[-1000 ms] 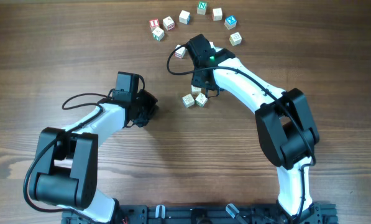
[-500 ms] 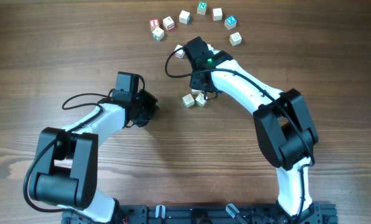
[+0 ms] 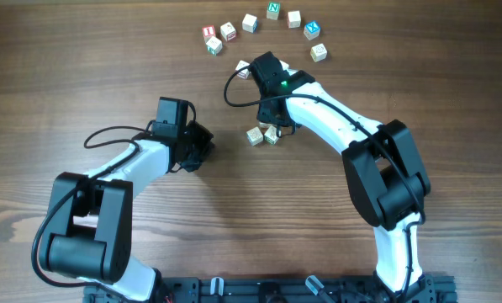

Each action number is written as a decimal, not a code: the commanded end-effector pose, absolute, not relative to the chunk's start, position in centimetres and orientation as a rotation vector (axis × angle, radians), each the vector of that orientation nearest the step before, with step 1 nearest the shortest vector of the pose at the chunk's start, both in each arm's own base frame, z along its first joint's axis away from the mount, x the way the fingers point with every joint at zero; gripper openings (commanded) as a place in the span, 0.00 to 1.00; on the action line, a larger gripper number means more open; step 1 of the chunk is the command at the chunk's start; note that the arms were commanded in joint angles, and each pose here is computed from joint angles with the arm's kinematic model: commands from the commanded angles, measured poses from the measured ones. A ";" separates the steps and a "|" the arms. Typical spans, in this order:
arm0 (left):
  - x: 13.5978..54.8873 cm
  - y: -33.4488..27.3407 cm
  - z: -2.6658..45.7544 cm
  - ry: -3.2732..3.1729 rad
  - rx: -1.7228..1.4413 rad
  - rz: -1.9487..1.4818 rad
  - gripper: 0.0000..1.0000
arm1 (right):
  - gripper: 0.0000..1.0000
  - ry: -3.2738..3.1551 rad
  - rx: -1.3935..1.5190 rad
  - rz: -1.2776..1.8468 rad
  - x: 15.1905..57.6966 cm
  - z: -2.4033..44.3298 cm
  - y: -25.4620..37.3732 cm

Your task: Form a circle

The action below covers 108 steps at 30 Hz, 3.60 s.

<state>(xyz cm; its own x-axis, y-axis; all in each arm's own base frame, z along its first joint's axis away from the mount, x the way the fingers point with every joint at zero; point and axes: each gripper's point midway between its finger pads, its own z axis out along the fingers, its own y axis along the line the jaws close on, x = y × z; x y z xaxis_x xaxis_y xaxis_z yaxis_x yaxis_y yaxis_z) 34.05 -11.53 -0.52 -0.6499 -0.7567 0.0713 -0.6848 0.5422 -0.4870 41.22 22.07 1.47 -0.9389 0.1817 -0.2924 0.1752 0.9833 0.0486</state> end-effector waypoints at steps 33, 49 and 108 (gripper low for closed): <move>30.9 -8.7 -4.0 2.703 -1.328 -0.526 0.04 | 0.04 2.753 0.264 0.073 43.9 2.2 21.8; 31.1 -8.7 -3.9 2.700 -1.337 -0.555 0.04 | 0.04 2.727 -0.080 0.327 44.6 2.8 26.1; 31.3 -8.5 -3.9 2.687 -1.337 -0.537 0.04 | 0.05 2.743 -0.323 0.399 42.3 3.1 28.8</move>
